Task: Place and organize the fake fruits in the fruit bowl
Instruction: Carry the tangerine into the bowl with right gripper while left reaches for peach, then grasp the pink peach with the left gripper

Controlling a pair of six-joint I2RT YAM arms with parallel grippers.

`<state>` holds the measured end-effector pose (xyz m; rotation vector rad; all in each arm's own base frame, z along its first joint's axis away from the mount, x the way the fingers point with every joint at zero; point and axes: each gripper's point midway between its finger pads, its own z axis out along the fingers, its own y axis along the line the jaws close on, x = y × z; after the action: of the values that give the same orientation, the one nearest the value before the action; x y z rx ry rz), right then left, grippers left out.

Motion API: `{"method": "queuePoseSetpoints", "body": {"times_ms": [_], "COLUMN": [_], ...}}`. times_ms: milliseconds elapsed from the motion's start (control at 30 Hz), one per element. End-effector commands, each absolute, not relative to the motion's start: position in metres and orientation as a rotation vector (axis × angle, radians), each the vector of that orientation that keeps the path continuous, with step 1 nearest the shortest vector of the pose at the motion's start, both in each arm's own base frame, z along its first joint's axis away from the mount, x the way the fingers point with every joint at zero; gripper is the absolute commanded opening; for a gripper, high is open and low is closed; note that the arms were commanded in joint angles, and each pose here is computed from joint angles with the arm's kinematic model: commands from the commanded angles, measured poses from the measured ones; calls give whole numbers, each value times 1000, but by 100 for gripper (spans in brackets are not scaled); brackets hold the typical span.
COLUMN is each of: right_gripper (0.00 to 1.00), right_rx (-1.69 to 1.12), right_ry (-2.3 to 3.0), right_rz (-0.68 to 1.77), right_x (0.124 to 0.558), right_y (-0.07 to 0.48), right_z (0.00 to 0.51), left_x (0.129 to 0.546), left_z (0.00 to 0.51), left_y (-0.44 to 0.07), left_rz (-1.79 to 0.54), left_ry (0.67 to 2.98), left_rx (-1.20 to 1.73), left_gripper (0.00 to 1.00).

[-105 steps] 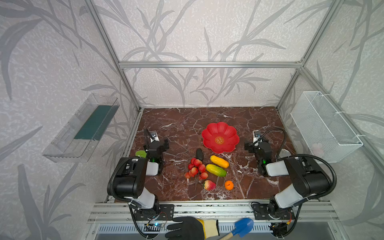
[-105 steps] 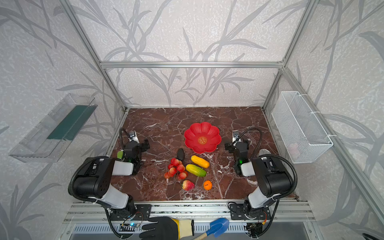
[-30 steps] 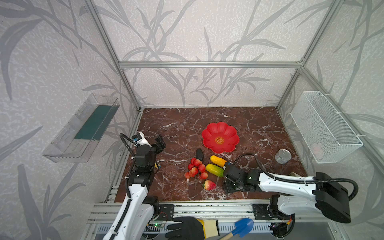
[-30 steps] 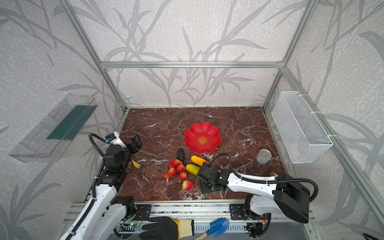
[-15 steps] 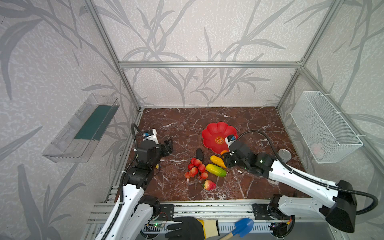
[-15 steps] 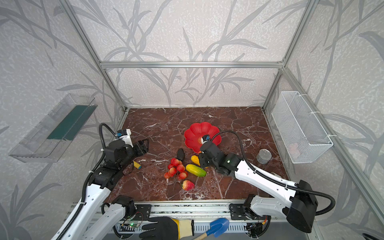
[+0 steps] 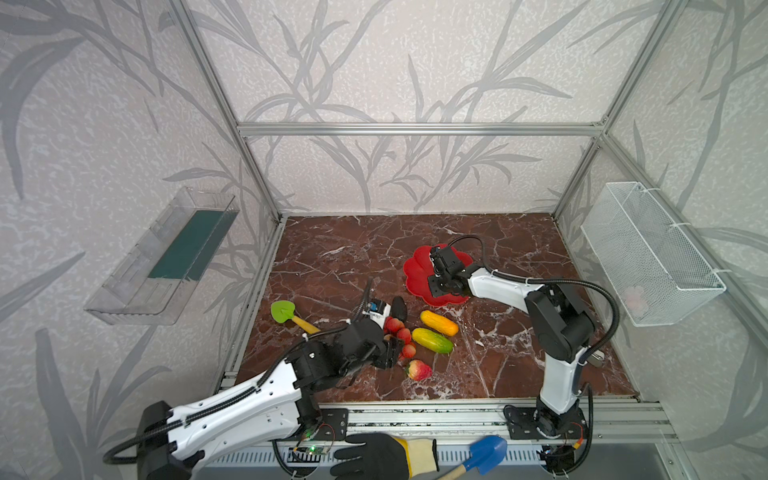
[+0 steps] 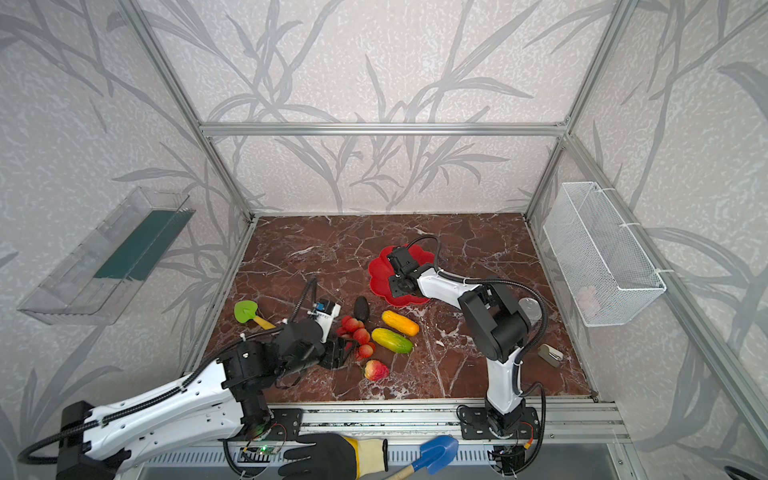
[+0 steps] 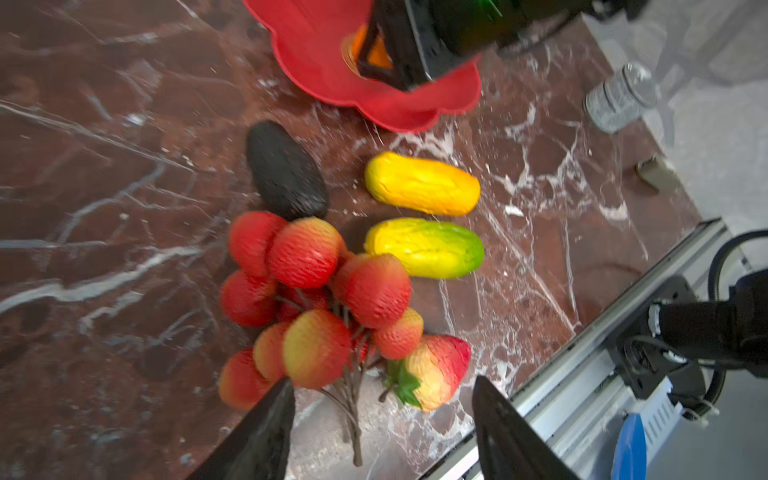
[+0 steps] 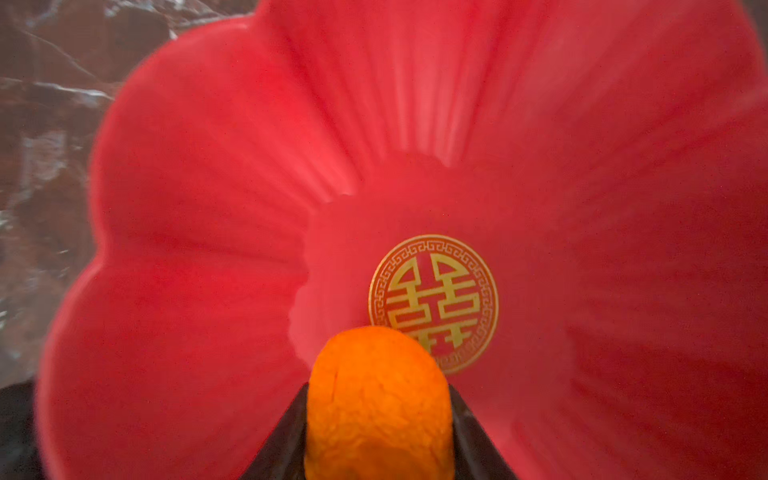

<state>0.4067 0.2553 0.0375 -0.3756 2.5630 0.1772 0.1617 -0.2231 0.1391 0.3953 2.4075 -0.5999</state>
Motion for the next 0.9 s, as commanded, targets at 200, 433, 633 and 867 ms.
{"method": "queuePoseSetpoints", "body": {"times_ms": [200,433,633,867], "right_gripper": [72,90,99,99], "right_rx": [-333,-194,-117,-112], "right_ry": [2537,2314,2226,2241], "right_rz": [243,338,346,334], "right_x": [426,418,379,347], "right_y": [255,210,164,146], "right_z": [60,157,184,177], "left_x": [134,119,122,132], "left_z": [125,95,67,42], "left_y": [-274,-281,-284,-279], "left_rz": [-580,-370,-269,-50], "left_ry": [2456,2517,2564,2601], "left_rx": [647,873,914,945], "left_gripper": [68,71,72,77]}}
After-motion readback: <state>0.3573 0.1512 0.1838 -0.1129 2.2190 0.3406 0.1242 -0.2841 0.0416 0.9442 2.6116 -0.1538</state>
